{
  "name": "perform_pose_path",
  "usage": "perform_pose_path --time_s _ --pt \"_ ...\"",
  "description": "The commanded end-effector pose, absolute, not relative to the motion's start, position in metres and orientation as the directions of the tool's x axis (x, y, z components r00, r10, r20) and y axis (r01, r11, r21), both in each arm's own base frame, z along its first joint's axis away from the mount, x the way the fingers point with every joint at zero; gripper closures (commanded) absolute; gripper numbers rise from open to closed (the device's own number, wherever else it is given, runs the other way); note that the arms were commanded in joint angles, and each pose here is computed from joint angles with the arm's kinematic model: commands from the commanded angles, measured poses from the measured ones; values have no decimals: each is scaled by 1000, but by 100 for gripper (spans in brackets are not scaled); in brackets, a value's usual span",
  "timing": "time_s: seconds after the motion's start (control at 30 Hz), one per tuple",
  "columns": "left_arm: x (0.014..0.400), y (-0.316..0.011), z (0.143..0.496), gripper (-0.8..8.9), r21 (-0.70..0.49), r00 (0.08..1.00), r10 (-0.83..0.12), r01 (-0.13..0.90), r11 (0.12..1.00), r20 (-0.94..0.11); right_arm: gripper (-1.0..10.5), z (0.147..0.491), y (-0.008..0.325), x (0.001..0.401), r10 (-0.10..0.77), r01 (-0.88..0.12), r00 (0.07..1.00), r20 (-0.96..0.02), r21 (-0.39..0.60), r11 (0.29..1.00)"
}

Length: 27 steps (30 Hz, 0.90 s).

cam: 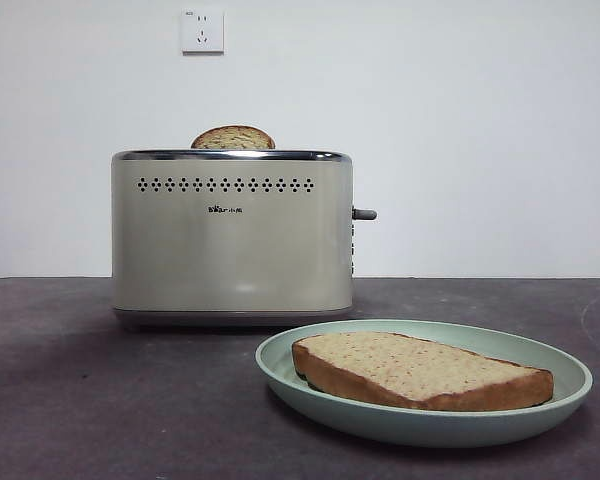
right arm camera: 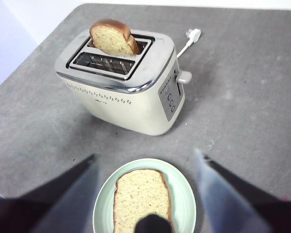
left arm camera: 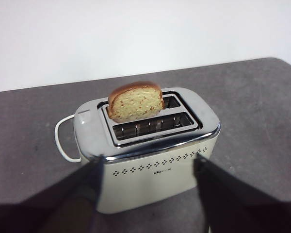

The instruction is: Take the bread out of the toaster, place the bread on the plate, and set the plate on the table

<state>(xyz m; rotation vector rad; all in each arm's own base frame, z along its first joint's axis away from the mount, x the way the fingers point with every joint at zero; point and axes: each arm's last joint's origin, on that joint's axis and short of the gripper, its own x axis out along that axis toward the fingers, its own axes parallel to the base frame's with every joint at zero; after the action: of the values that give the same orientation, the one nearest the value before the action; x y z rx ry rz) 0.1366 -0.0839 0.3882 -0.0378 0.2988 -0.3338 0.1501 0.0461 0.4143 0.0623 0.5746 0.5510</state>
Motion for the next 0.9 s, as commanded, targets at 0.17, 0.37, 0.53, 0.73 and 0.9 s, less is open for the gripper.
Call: perform_pose_path --time_s 0.17,0.37,0.53,0.73,0.9 --pt "137 -85 392 821 -97 909 -342 328 940 -237 958 413 46 150 510 -485 699 -502 191 853" --pt "136 -84 385 817 -80 894 -327 318 945 -306 946 413 46 151 507 -484 703 -498 188 855" --pt "135 -84 382 817 -73 887 -323 317 946 -331 945 413 46 151 507 -484 702 -500 188 855" --pt "135 -84 382 817 -73 887 -322 317 946 -331 945 413 46 151 507 -484 702 -500 188 855" --pt "135 -84 382 817 -73 887 -323 317 946 -331 945 413 46 151 507 -484 702 -500 188 855"
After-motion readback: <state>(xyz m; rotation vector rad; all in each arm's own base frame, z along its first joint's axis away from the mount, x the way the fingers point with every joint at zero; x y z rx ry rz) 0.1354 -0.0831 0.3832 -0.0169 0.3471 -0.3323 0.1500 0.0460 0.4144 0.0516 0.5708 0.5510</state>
